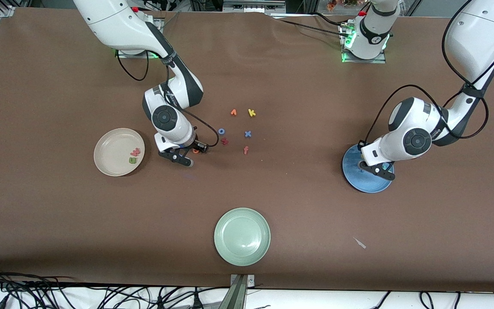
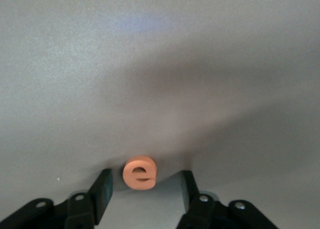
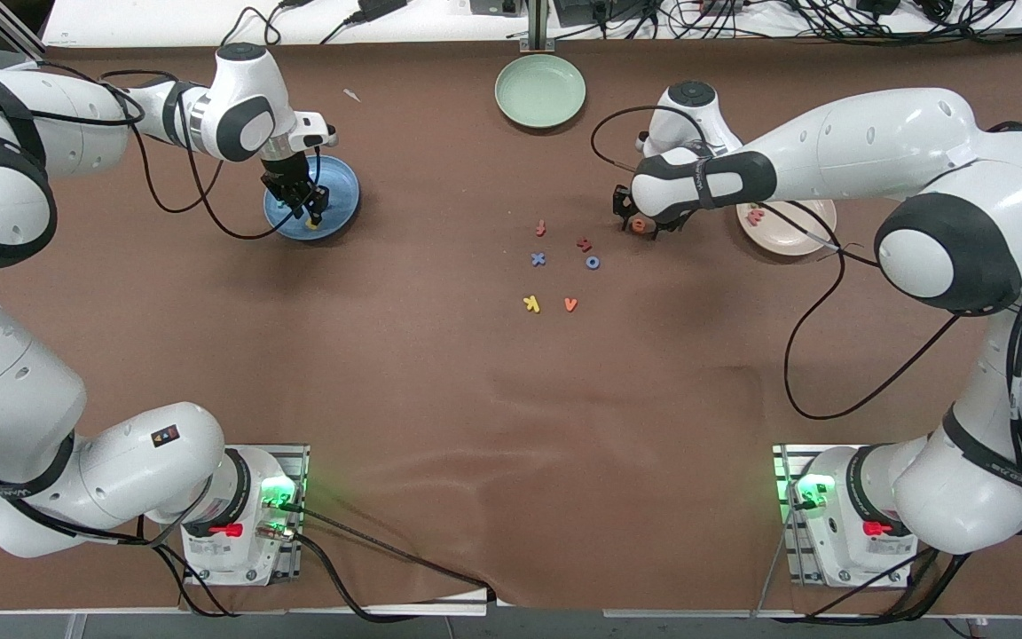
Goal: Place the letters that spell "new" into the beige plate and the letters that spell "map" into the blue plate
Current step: 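Release the yellow letter on the blue plate while the right gripper lifts the orange letter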
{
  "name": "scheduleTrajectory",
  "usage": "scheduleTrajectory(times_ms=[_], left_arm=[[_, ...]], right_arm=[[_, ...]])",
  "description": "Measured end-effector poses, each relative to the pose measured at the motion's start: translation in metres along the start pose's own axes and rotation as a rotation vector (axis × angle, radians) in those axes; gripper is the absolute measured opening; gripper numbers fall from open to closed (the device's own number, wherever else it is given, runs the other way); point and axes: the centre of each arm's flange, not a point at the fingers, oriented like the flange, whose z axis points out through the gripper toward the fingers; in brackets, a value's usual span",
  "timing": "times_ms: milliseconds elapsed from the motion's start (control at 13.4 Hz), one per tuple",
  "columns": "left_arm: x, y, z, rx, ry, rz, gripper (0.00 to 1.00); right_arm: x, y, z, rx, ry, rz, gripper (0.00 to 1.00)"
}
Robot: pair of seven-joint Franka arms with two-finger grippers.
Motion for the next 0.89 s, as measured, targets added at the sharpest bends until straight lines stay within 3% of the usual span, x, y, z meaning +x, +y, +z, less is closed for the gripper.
scheduleTrajectory(times_ms=[372,744,893], left_arm=[[0.017,0.028,-0.044,0.008,0.02,-0.02,0.98],[0.019,0.08,-0.207,0.06,-0.03,-0.066,1.0],[0.005,0.086,-0.272,0.061,-0.006,-0.083,1.0]], right_arm=[[0.002,0.001,-0.001,0.005,0.004,-0.008,0.58],[0.003,0.001,-0.003,0.01,0.009,-0.009,0.43],[0.003,0.001,-0.003,0.01,0.009,-0.008,0.4]])
